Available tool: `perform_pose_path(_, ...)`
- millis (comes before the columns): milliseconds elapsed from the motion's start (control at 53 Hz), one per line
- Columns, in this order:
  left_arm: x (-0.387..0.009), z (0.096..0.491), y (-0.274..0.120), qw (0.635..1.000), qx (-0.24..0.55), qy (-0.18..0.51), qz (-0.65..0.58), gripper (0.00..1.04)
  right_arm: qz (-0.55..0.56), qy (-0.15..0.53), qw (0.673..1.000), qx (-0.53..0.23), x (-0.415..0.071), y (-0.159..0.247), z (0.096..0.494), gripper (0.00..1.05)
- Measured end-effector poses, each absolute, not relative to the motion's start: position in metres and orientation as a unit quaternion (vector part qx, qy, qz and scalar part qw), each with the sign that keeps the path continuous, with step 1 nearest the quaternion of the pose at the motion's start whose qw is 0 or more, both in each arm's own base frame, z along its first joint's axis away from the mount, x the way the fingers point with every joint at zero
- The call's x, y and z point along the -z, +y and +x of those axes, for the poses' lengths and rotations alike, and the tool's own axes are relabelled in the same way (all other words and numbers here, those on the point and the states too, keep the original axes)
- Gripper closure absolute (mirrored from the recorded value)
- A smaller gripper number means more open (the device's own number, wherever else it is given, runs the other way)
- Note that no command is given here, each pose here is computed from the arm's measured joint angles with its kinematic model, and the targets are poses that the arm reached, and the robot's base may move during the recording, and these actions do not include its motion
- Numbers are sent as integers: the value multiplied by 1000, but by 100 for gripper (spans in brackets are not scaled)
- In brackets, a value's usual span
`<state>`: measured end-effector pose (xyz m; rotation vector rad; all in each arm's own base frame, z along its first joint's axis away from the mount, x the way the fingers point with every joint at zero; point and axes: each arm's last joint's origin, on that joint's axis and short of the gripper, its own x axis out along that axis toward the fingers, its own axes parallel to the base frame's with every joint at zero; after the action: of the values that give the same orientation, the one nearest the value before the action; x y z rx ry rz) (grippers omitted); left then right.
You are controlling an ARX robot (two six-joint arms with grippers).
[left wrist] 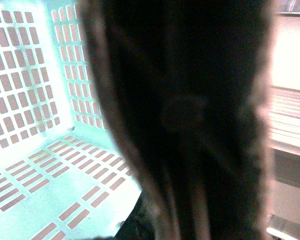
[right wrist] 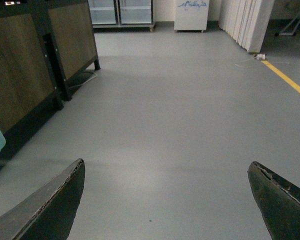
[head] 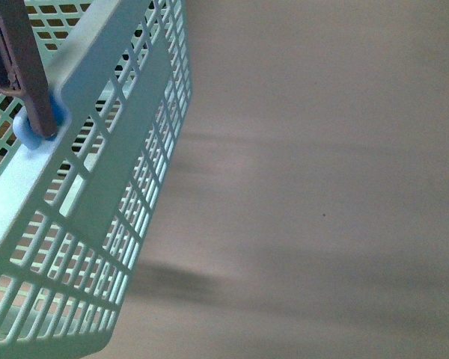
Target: Pick lemon and mango into basket
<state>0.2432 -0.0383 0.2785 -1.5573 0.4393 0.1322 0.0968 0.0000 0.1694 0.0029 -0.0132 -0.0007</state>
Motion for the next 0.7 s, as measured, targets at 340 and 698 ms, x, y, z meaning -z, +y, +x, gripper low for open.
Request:
perform_pose_path(340, -279, 243, -38, 688, -59, 196, -696, 100, 1, -7, 1000, 0, -169, 0, 97, 9)
perform_pose_path(698, -279, 243, -38, 688, -59, 196, -696, 100, 1, -7, 1000, 0, -169, 0, 97, 9)
